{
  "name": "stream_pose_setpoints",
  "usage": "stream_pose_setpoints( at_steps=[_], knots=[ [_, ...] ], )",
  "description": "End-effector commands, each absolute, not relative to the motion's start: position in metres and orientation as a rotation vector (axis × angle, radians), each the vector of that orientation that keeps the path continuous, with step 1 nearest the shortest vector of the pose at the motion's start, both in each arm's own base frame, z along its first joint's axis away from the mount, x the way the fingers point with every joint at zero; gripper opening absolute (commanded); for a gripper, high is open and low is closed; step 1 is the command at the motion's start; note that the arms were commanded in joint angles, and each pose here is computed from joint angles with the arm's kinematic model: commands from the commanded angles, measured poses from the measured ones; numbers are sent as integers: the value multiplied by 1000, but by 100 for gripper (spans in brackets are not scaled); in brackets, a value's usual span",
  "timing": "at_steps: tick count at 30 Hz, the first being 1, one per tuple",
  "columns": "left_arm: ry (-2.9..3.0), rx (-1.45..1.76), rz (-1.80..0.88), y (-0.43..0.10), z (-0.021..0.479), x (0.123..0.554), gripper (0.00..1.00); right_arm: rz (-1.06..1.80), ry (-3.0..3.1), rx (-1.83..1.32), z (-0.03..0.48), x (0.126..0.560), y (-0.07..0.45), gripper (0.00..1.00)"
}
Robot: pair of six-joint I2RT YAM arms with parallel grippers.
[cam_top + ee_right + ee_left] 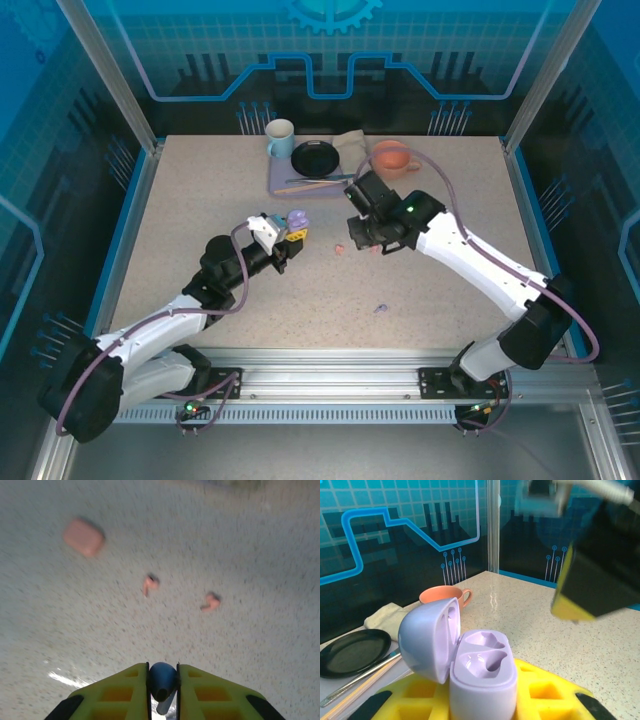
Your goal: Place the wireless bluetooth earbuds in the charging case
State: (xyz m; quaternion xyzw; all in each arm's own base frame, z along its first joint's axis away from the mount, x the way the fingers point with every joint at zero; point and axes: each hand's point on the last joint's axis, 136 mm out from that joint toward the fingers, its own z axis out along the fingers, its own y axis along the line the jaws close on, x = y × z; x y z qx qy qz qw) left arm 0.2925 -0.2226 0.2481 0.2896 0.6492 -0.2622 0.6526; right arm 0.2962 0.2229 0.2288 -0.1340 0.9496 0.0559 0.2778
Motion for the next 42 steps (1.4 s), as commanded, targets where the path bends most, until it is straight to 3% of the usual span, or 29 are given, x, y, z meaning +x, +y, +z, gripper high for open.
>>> stream_pose_setpoints(
  at_steps=[1, 8, 16, 27, 42],
  knots=[
    [1421, 665, -626, -230, 269, 293, 0, 166, 2475, -369, 267, 301, 220, 18],
    [1416, 660, -646, -235, 274, 297, 0, 254, 2331, -405, 324, 311, 247, 19],
    [1398, 622, -679, -240, 285, 307, 0, 328, 2189, -457, 350, 303, 288, 19],
    [1371, 607, -706, -246, 298, 312, 0, 381, 2045, -464, 347, 295, 328, 20],
    [1366, 582, -717, -247, 303, 313, 0, 408, 2024, -373, 345, 307, 339, 19]
  ],
)
